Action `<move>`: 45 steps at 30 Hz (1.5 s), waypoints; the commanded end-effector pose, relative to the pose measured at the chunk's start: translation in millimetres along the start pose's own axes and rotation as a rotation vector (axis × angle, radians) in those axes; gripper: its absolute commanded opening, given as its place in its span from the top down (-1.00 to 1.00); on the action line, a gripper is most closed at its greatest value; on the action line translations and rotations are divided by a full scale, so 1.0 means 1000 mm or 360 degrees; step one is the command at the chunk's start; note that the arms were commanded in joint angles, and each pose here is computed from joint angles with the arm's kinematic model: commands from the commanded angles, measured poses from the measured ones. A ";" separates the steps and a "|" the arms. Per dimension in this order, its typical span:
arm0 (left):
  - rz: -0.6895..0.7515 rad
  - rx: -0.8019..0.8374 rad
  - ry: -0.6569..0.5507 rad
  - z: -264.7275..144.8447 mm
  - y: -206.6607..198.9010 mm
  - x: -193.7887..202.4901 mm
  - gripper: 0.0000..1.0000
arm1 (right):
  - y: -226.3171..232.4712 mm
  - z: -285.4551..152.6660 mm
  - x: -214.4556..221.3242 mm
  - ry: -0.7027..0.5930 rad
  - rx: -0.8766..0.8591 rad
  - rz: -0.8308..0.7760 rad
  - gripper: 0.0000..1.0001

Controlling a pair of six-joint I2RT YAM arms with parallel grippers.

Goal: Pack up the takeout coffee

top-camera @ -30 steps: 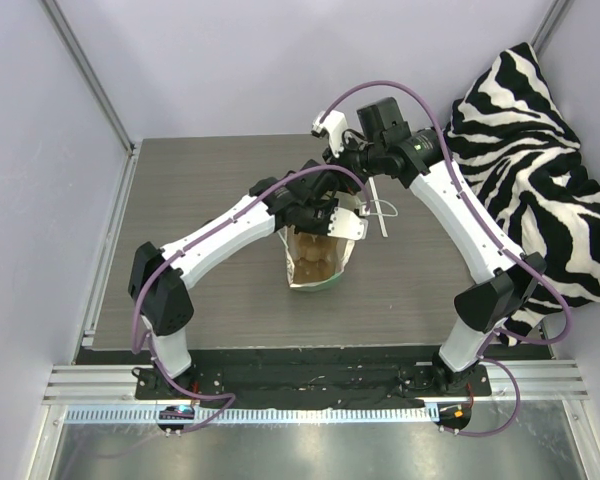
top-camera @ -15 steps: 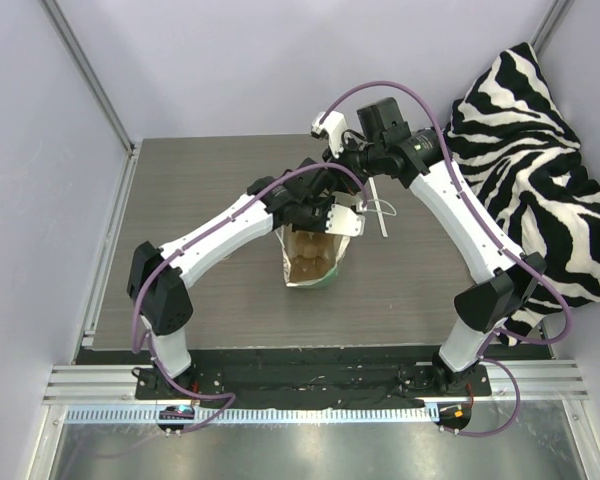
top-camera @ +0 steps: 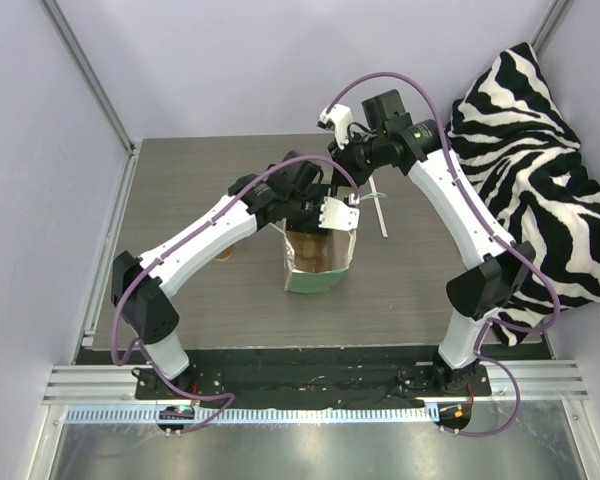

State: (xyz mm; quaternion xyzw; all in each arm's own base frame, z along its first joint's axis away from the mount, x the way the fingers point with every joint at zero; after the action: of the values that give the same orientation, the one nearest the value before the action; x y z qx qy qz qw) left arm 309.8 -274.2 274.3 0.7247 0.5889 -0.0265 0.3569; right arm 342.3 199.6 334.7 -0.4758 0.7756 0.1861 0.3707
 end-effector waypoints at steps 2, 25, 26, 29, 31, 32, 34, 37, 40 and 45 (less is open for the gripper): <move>0.0031 -0.0178 -0.0167 -0.025 0.015 -0.017 -0.19 | -0.004 -0.002 -0.007 -0.0034 -0.0044 0.0055 0.98; -0.0874 -0.0573 -0.0974 -0.194 0.088 -0.064 -0.57 | -0.037 0.006 0.001 0.0108 0.0162 0.0120 0.99; -0.1059 -0.0601 -0.0951 -0.196 0.095 -0.054 -0.61 | -0.036 0.005 0.000 0.0102 0.0158 0.0114 0.98; -0.1470 -0.0777 -0.0771 -0.210 0.116 0.010 -0.62 | -0.035 0.004 0.000 0.0108 0.0150 0.0123 0.98; -0.1717 -0.0783 -0.0550 -0.208 0.110 0.067 -0.67 | -0.033 0.003 0.000 0.0111 0.0142 0.0128 0.99; -0.1790 -0.0755 -0.0458 -0.202 0.104 0.081 -0.78 | -0.033 0.002 0.001 0.0114 0.0138 0.0130 0.99; -0.1937 -0.0727 -0.0128 -0.182 0.079 0.119 -0.87 | -0.032 0.002 0.001 0.0122 0.0134 0.0133 0.99; -0.2180 -0.0755 0.0237 -0.156 0.053 0.157 -0.99 | -0.032 0.001 0.002 0.0130 0.0135 0.0139 0.99; -0.2322 -0.0437 0.0270 -0.139 0.029 0.170 -0.99 | -0.030 0.001 0.002 0.0136 0.0131 0.0145 0.99; -0.2437 -0.0224 0.0431 -0.106 -0.005 0.188 -0.99 | -0.030 0.001 0.003 0.0142 0.0128 0.0150 0.98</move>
State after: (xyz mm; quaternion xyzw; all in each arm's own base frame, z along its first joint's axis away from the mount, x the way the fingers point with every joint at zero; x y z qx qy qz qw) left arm 341.6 -57.7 273.1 0.1073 0.9561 -0.1121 0.2487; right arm 372.6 184.2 313.4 -0.4341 0.8284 0.1499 0.3207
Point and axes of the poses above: each gripper's point midway between its finger pads, its own z axis out along the fingers, its own y axis along the line the jaws close on, x = y × z, the point moved 7 cm from there along -z, back along the fingers, and after that the axes turned 6 degrees about -z, right-handed, at the moved point
